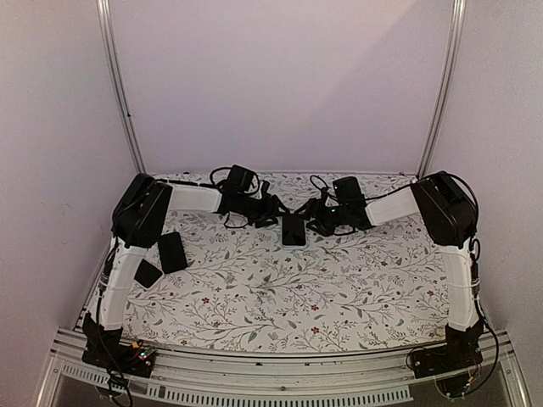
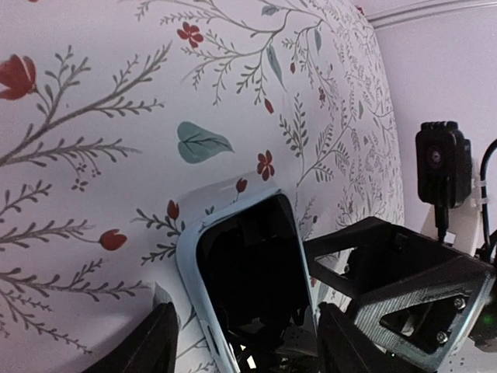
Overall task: Take the phone out of the phone case
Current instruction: Move the phone with the phone case to the center of the board.
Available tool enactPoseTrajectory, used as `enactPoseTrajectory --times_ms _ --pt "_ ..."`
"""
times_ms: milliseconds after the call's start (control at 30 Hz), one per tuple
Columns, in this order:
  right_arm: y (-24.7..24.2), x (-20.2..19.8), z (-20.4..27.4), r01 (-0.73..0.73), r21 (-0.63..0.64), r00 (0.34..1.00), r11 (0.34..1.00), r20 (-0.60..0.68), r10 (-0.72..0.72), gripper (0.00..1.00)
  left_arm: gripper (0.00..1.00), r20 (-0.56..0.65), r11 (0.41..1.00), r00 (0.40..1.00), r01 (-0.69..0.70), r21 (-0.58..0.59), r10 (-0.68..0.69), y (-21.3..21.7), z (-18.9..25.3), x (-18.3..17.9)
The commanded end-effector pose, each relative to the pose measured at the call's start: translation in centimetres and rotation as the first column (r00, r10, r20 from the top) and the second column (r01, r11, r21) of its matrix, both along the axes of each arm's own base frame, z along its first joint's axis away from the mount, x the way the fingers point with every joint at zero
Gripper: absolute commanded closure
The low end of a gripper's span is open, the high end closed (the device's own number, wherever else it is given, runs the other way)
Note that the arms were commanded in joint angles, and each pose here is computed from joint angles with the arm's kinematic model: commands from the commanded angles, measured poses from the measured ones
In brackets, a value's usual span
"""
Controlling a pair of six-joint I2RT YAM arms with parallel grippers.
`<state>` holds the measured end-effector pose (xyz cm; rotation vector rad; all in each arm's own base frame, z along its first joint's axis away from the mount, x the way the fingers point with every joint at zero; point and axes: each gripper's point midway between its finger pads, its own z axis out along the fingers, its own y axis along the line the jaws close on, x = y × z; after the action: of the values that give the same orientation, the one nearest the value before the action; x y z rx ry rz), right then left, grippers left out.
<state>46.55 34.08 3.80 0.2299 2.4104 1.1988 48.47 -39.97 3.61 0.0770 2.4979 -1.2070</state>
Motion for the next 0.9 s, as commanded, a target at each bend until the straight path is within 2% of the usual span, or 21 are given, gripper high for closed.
enactPoseTrajectory --times_ms 0,267,433,600,867 --pt "0.6 -3.2 -5.6 -0.073 -0.083 0.986 0.994 -0.158 0.059 0.31 0.38 -0.085 0.999 0.995 0.048 -0.021 -0.050 -1.5 -1.9 -2.4" --pt "2.6 -4.4 -3.0 -0.122 0.095 0.980 0.988 -0.147 0.135 0.34 0.38 -0.103 0.989 0.990 0.080 -0.121 -0.092 -2.6 -0.2 -5.2" --pt "3.2 -4.8 0.2 -0.128 0.207 0.983 0.970 -0.105 0.152 0.45 0.41 -0.113 0.981 0.989 0.078 -0.175 -0.098 -2.3 0.9 -6.5" --pt "3.2 -5.7 1.8 -0.141 0.265 0.982 0.954 -0.088 0.169 0.56 0.44 -0.113 0.974 0.988 0.083 -0.211 -0.109 -2.0 2.4 -7.4" --pt "3.0 -8.8 2.0 -0.166 0.258 0.975 0.952 -0.101 0.198 0.63 0.50 -0.165 0.955 0.977 0.082 -0.284 -0.133 -1.5 3.1 -10.8"
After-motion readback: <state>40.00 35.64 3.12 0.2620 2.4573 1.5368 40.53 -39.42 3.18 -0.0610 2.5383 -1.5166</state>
